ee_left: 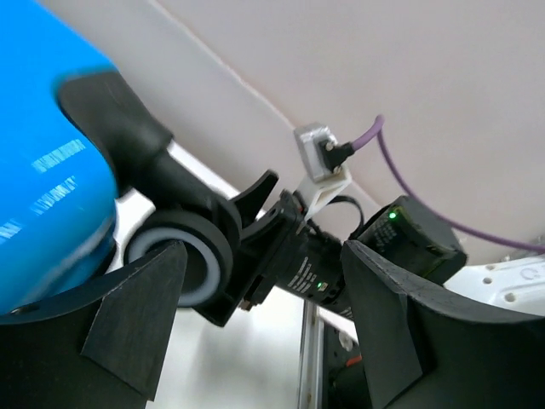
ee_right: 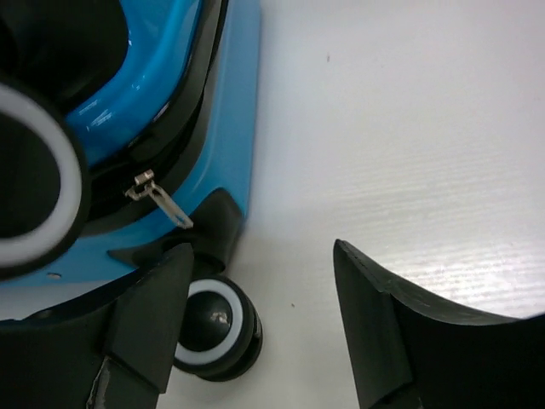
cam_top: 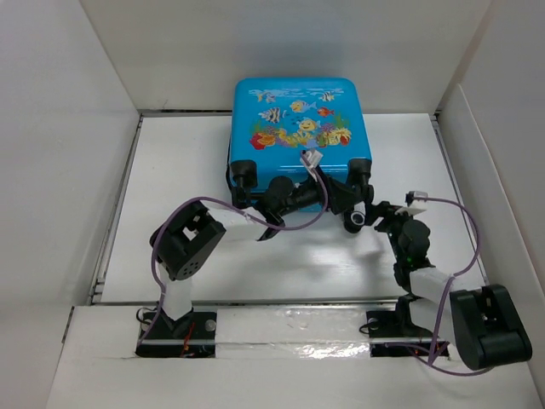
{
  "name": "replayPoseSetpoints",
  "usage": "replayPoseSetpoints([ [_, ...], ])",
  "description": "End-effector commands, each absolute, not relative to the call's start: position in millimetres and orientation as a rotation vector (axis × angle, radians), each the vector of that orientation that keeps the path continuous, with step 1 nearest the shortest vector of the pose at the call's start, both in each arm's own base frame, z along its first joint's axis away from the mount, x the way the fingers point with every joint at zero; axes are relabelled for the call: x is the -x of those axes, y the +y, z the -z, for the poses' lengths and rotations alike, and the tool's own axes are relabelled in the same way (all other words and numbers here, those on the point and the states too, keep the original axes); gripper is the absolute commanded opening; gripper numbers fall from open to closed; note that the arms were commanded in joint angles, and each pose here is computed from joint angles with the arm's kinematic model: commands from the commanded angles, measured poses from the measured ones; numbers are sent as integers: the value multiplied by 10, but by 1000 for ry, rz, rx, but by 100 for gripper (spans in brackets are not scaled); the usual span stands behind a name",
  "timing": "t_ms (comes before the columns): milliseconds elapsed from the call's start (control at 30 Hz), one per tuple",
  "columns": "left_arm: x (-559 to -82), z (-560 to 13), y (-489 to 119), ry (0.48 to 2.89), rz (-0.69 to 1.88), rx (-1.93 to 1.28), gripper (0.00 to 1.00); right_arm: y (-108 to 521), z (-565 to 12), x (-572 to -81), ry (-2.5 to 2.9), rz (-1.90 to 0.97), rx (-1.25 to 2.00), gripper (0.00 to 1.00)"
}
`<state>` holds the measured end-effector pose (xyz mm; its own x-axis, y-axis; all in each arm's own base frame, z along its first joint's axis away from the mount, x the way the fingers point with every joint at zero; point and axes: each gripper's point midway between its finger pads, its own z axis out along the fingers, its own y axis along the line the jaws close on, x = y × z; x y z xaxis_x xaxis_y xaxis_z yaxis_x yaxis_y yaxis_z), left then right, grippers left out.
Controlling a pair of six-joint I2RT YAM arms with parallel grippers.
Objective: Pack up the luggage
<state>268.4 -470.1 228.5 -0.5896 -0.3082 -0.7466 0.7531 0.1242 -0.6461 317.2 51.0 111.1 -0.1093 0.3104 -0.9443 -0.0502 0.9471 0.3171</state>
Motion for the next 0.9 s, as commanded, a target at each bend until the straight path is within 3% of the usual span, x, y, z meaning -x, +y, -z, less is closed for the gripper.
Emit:
replayPoseSetpoints([
  [0, -2921, -2775, -4424, 1427, 1603, -337, 72, 733, -1625, -3391, 1520, -419, -48, 75],
  [133, -2937, -2696, -4339, 1454, 1590, -339, 71, 1147, -1493, -3405, 1560, -606, 110, 77],
  [400, -2895, -2462, -4102, 1572, 1467, -329, 71, 1614, -834, -3200, 1722, -777, 83, 77],
  [600, -2842, -2348, -3891, 1628, 1353, -329, 71, 2146, -981, -2923, 1596, -1028, 130, 71],
  [867, -2729, -2379, -3754, 1657, 1292, -383, 73, 2278, -967, -2796, 1593, -1048, 159, 70],
])
